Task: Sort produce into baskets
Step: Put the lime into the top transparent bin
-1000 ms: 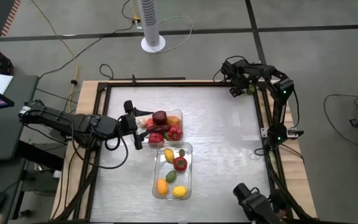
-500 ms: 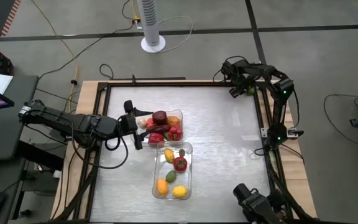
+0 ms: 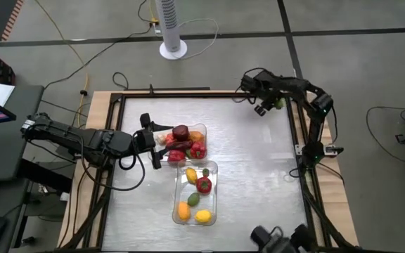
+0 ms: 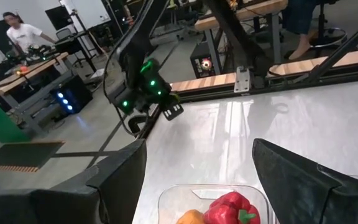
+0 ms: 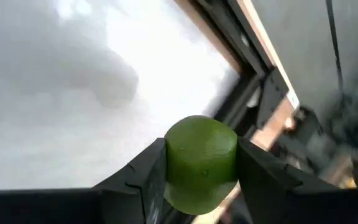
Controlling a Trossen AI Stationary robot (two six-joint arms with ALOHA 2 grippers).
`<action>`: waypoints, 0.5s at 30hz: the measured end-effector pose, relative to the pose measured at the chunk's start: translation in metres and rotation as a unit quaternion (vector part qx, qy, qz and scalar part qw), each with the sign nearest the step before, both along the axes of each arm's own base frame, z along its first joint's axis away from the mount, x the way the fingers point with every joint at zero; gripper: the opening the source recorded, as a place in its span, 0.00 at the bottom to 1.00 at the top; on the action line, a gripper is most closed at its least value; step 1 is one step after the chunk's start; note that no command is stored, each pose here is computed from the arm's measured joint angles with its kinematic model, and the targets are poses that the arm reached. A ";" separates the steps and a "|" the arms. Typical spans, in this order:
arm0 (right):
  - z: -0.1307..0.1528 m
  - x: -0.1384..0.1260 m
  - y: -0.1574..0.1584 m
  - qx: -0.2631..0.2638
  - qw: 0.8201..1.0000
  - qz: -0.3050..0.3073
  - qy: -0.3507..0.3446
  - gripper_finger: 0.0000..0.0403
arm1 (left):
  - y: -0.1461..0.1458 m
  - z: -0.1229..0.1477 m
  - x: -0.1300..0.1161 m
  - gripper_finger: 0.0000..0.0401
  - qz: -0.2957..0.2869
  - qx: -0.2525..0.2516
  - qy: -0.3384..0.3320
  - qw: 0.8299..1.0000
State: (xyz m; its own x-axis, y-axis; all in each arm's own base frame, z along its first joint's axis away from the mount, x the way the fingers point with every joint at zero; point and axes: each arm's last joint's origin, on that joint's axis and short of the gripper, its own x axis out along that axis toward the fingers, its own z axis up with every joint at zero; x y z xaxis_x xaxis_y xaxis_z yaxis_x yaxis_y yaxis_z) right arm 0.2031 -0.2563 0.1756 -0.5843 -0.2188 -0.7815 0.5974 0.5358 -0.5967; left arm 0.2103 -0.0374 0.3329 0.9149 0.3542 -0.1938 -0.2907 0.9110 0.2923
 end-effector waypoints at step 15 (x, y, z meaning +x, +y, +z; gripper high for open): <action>0.118 0.095 0.210 -0.023 0.861 0.361 -0.359 0.50 | 0.003 0.005 -0.011 0.70 0.017 -0.016 -0.009 1.000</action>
State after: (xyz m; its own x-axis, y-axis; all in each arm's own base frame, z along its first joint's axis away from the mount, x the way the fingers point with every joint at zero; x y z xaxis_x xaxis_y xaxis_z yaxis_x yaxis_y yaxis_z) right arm 0.2984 -0.0458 0.2932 0.3458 -0.3627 -0.8654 0.3421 0.9075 -0.2436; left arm 0.1990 -0.0346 0.3375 0.9059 0.3788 -0.1895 -0.3266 0.9095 0.2572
